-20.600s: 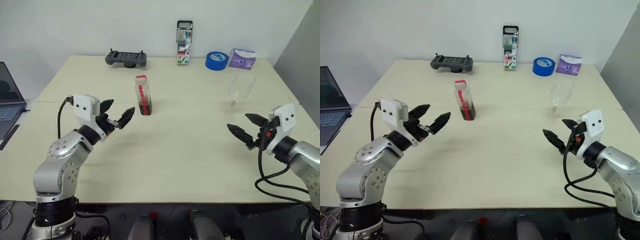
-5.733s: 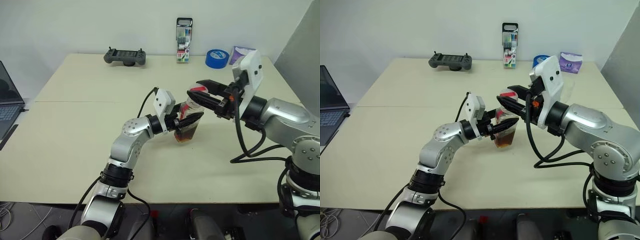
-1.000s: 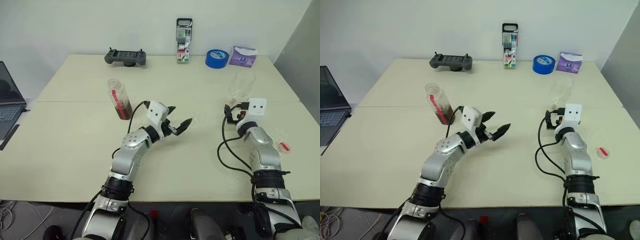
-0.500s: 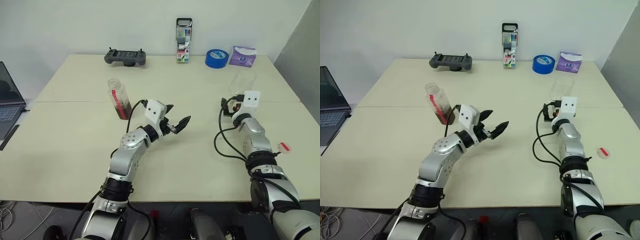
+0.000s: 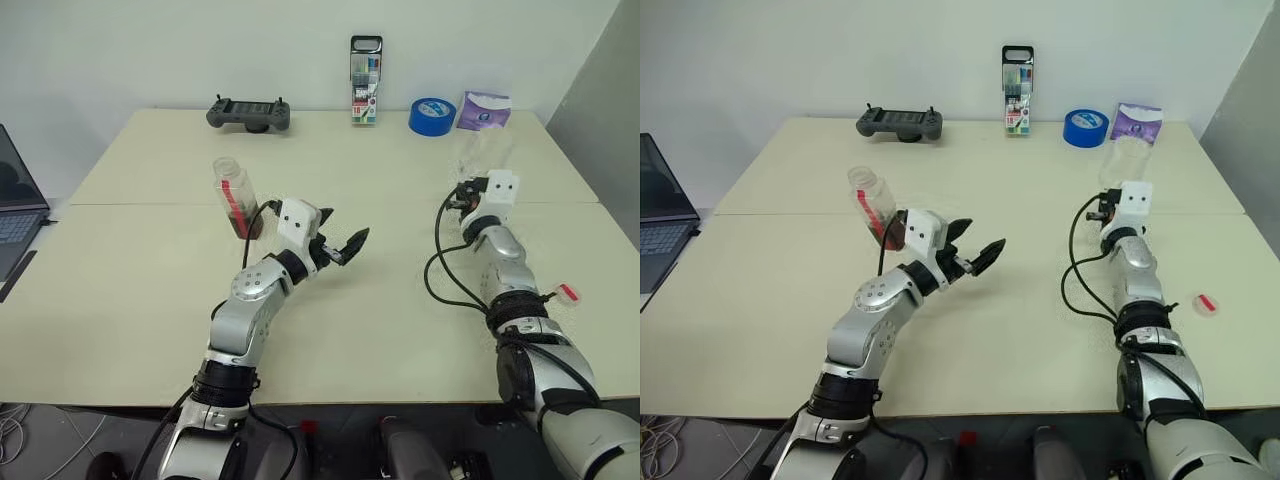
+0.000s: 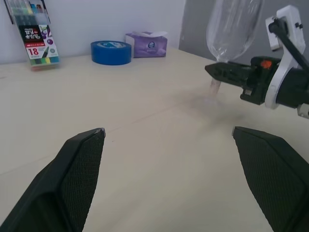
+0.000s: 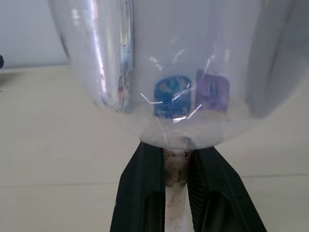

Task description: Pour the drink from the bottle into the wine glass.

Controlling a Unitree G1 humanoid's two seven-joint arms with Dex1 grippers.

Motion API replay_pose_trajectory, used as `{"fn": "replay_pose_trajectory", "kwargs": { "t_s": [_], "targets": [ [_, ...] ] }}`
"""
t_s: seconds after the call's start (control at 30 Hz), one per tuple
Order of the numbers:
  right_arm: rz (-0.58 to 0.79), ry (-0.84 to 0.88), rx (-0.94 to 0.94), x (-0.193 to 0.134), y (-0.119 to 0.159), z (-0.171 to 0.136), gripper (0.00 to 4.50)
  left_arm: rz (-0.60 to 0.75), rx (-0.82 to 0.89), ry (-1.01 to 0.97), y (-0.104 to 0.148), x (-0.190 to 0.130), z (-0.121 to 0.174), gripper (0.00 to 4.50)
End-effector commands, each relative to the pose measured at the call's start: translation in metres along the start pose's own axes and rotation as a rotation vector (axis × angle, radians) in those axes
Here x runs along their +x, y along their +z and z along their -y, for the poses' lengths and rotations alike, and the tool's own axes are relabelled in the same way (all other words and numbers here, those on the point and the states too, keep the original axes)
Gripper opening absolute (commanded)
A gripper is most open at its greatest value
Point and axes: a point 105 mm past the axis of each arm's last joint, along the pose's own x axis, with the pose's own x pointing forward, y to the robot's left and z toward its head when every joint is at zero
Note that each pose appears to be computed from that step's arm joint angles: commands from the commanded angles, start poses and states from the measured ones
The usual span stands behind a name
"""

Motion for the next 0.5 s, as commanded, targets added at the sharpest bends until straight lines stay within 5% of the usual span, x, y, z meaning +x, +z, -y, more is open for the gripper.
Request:
{"fn": "replay_pose_trajectory", "kwargs": {
  "t_s": [0.03,0.23,0.5],
  "targets": [
    [0.163,0.159,-0.106,-0.010,0.055,-0.027,0.29,0.033,0.047,-0.001,0.016,-0.014,-0.012,4.50],
    [0.169,0.539,-0.126,-0.068,0.063,-0.108,0.29,-0.068,0.079,-0.108,0.016,-0.055,-0.042,4.50],
    [0.097,0.757,0.067,-0.102,0.055,-0.177,0.29,-0.091,0.089,-0.164,0.064,-0.093,-0.083,4.50]
  ]
}}
